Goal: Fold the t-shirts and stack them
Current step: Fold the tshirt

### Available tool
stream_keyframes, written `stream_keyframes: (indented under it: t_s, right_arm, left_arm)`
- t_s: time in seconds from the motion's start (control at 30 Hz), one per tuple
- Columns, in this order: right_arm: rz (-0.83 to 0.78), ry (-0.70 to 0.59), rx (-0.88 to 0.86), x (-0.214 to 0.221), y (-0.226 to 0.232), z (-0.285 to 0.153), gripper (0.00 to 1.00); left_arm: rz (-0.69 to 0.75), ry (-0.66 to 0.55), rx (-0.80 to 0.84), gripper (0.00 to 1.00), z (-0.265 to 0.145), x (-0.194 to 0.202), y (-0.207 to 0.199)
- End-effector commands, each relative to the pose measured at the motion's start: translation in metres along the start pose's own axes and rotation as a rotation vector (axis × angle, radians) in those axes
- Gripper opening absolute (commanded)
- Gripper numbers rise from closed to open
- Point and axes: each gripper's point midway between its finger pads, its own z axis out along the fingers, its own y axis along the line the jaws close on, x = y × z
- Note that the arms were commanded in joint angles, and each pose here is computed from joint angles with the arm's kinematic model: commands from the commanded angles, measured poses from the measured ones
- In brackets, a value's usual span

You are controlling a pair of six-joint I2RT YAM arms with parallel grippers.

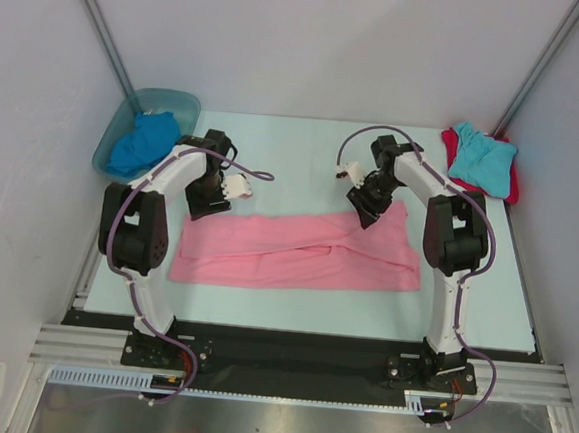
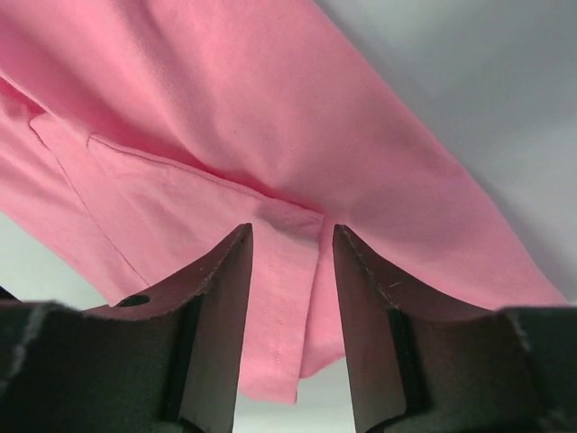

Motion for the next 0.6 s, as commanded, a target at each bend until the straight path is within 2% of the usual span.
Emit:
stream_keyframes:
  t_s: [0.0, 0.1, 0.13, 0.23, 0.27, 0.57]
  right_arm:
    - [-0.003, -0.015, -0.007, -0.005, 0.004, 0.0, 0.45]
    - [-0.006, -0.019, -0.007, -0.007, 0.005, 0.001, 0.29]
    - [-0.004, -0.016, -0.009, -0.007, 0.005, 0.002, 0.2]
    - [-0.006, -0.017, -0.009, -0.008, 0.006, 0.001, 0.11]
    - [-0.006, -0.017, -0.005, -0.008, 0.006, 0.0, 0.0]
    - [-0.081, -0.027, 0.004, -0.021, 0.018, -0.03, 0.0]
  left_arm:
    - [-0.015, -0.025, -0.034, 0.64, -0.011, -0.004, 0.002]
    - [-0.019, -0.03, -0.037, 0.64, -0.012, -0.006, 0.003]
    - [-0.021, -0.028, -0.037, 0.64, -0.012, -0.006, 0.002]
    - [-0.02, -0.034, -0.037, 0.64, -0.012, -0.008, 0.002]
    - [-0.019, -0.034, -0.036, 0.64, -0.012, -0.008, 0.001]
    - [-0.009, -0.025, -0.034, 0.64, -0.007, -0.009, 0.001]
